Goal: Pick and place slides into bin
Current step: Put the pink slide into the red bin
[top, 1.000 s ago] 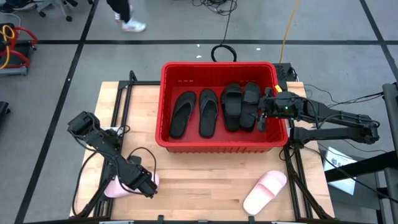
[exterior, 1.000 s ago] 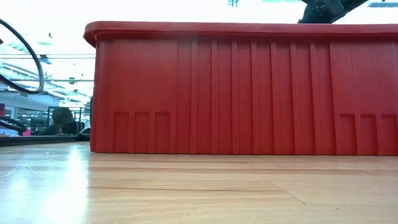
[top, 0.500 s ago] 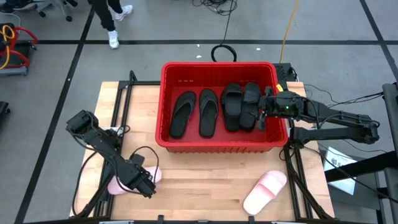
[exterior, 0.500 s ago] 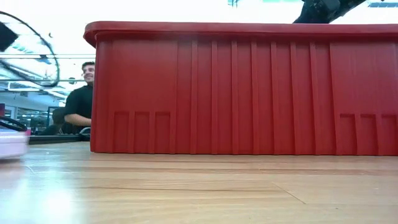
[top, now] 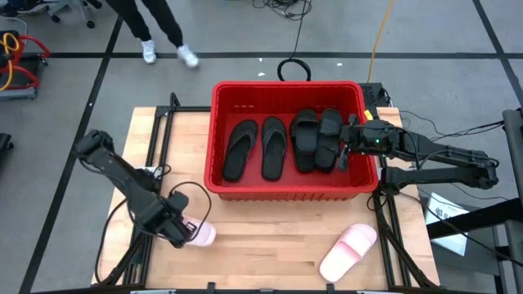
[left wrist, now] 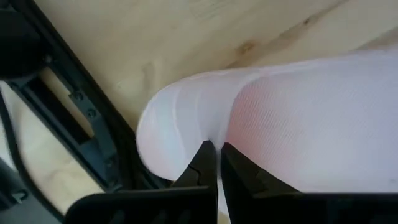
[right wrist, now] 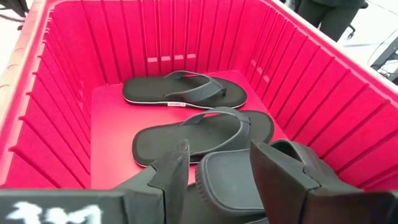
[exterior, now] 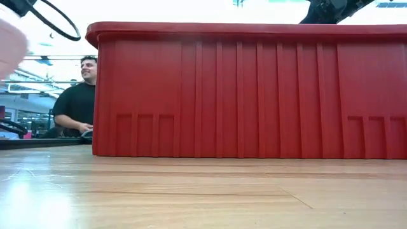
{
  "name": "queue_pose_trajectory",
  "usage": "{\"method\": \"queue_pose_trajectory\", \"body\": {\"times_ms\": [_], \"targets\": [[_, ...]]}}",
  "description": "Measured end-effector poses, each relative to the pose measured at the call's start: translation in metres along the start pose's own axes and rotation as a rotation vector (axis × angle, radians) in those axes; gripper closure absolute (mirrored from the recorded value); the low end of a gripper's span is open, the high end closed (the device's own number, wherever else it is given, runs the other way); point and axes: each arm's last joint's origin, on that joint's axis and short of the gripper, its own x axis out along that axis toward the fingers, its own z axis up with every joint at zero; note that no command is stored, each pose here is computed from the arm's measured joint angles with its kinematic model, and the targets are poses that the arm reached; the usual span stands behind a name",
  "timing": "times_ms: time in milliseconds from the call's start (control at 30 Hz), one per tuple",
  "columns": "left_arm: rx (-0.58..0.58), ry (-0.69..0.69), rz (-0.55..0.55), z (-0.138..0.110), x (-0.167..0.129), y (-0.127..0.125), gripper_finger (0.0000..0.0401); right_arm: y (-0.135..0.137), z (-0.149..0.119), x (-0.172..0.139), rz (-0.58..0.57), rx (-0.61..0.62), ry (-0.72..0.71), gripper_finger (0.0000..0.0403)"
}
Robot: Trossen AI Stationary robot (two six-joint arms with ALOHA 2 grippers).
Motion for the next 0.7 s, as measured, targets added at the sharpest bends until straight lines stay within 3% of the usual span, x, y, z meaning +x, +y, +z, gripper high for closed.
{"method": "queue_pose_trajectory", "body": {"times_ms": [333, 533, 700], "targets": [[0.235, 0.011, -0.108, 0.001, -0.022, 0.011, 0.0401, 0.0, 0.0, 0.0, 0.003, -0.01, 0.0, 0.0244], [0.456, -0.062, -0.263, -0.001, -0.062, 0.009, 0.0401, 0.0, 0.0, 0.0, 0.003, 0.039, 0.0, 0.0245], [0.574, -0.15, -0.403, -0.002, -0.103, 0.009, 0.0401, 0.0, 0.0, 0.0, 0.003, 0.073, 0.0, 0.0242]]}}
